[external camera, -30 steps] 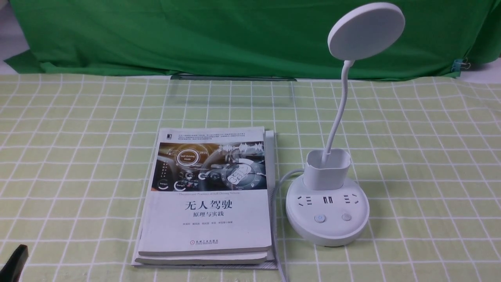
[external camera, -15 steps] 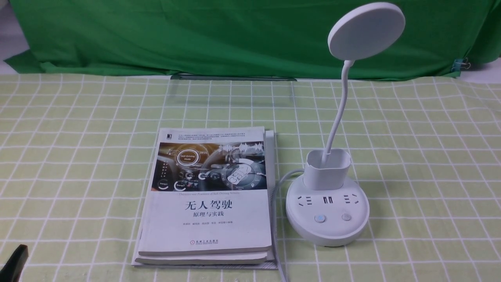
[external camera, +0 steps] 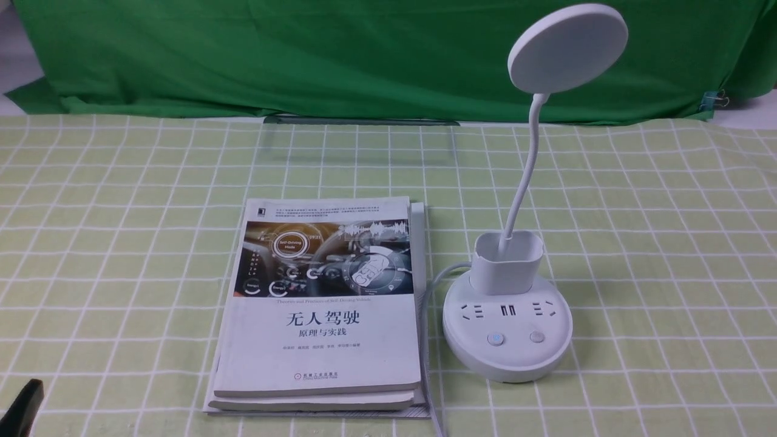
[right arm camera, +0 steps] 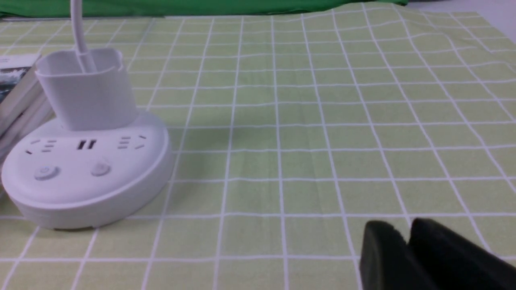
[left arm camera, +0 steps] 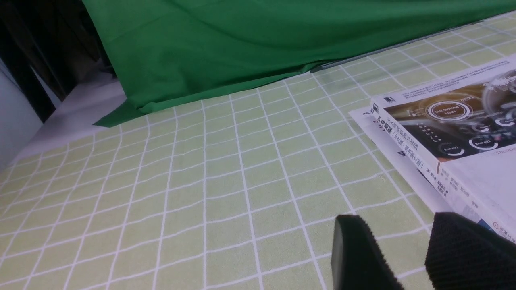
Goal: Turn off the desk lamp on the green coffee tablecloth by hand.
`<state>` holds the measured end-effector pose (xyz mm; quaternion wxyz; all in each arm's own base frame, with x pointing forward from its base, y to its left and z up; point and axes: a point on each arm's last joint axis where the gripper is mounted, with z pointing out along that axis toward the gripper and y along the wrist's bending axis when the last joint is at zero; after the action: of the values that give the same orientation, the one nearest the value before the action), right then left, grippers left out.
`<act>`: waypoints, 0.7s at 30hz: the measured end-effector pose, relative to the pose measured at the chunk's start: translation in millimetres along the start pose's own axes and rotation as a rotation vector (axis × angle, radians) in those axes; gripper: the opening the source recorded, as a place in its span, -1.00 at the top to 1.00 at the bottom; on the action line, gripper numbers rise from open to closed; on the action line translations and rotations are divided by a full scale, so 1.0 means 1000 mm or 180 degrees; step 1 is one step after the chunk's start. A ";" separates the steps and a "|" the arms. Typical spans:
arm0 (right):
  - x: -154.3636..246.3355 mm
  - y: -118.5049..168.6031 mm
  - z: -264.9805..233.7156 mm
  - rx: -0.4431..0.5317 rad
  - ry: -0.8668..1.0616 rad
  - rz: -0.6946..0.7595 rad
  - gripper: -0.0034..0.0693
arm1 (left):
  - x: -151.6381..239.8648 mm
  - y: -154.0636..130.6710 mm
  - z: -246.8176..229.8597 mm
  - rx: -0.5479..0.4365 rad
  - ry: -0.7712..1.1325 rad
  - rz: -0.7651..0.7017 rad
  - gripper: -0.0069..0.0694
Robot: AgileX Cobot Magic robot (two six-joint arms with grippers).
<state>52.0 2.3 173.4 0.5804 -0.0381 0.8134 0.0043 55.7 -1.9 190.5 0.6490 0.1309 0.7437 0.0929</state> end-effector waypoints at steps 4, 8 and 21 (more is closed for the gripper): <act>0.000 0.000 0.000 0.0000 0.0000 0.0000 0.44 | 0.000 0.000 0.000 0.0000 0.0000 0.0000 0.18; 0.000 0.000 0.000 0.0000 0.0000 0.0000 0.42 | 0.000 0.000 0.000 0.0000 0.0000 0.0000 0.18; 0.000 0.000 0.000 0.0000 0.0000 0.0000 0.32 | 0.000 0.000 0.000 0.0000 0.0000 0.0000 0.18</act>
<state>52.0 2.3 173.4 0.5804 -0.0381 0.8134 0.0043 55.7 -1.9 190.5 0.6490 0.1309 0.7437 0.0929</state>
